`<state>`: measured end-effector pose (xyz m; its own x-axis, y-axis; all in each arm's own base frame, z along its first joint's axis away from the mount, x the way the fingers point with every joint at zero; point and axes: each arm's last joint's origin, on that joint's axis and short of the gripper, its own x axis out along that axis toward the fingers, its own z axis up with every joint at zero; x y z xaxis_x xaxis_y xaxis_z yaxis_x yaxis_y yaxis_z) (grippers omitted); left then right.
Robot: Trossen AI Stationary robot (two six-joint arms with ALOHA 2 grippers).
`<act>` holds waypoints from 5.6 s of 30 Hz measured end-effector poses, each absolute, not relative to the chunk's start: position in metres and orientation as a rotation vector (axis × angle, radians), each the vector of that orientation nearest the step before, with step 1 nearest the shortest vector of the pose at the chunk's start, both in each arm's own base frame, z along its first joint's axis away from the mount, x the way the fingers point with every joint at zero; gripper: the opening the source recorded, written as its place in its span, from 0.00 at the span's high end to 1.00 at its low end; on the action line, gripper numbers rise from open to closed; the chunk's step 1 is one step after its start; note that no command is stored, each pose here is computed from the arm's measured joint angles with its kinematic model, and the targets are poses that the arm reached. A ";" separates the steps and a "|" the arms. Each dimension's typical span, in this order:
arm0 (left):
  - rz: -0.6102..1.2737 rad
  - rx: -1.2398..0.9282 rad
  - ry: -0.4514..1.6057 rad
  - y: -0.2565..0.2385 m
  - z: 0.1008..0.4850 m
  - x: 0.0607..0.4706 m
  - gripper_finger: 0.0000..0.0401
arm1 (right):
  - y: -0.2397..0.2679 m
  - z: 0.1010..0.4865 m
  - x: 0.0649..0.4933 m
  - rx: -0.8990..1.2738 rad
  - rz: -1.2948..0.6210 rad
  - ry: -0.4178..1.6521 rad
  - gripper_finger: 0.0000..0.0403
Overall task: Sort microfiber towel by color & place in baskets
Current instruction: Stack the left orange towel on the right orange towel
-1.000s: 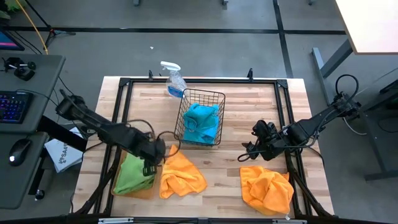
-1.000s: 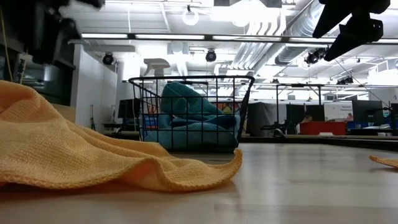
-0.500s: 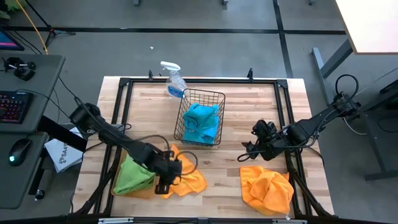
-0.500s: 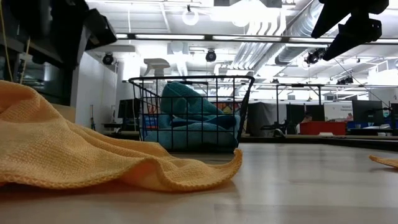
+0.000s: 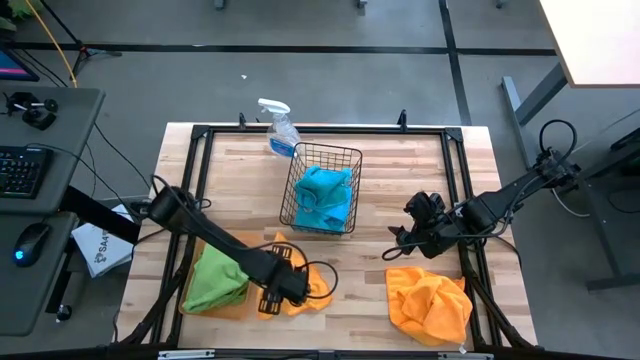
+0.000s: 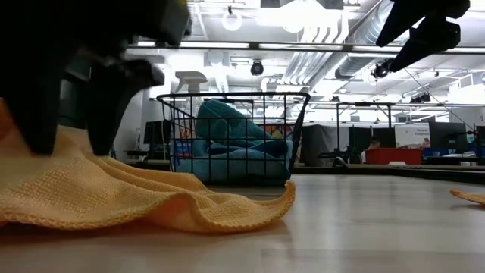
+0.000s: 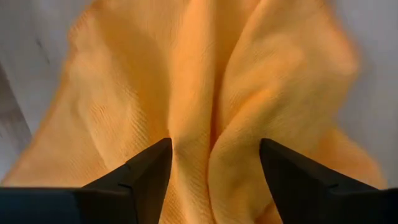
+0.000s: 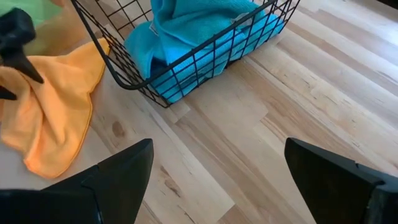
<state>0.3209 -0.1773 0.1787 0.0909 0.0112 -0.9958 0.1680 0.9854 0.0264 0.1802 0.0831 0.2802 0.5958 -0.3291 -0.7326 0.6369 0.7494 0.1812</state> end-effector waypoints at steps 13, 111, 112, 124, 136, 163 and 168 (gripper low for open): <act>-0.029 0.026 1.619 -0.174 0.134 0.332 0.66 | 0.083 0.280 0.180 0.446 -0.584 0.735 0.11; -0.109 -0.256 0.282 -0.103 0.333 0.345 0.50 | 0.231 0.242 0.114 0.492 -0.005 1.278 0.99; -0.103 -0.288 0.226 -0.098 0.334 0.338 0.50 | 0.232 0.237 0.115 0.473 -0.025 1.290 0.98; 0.108 -0.501 -0.110 -0.058 0.312 0.237 0.50 | 0.215 0.224 0.135 0.418 -0.160 1.422 0.60; 0.142 -0.398 -0.146 -0.036 0.331 0.190 0.50 | 0.217 0.258 0.146 0.406 0.129 1.614 0.20; 0.077 -0.265 -0.133 0.011 0.292 0.141 0.54 | 0.154 0.324 0.199 0.428 -0.360 1.246 0.48; 0.057 -0.334 -0.248 0.011 0.246 0.138 0.73 | 0.135 0.329 0.208 0.423 -0.353 1.210 0.91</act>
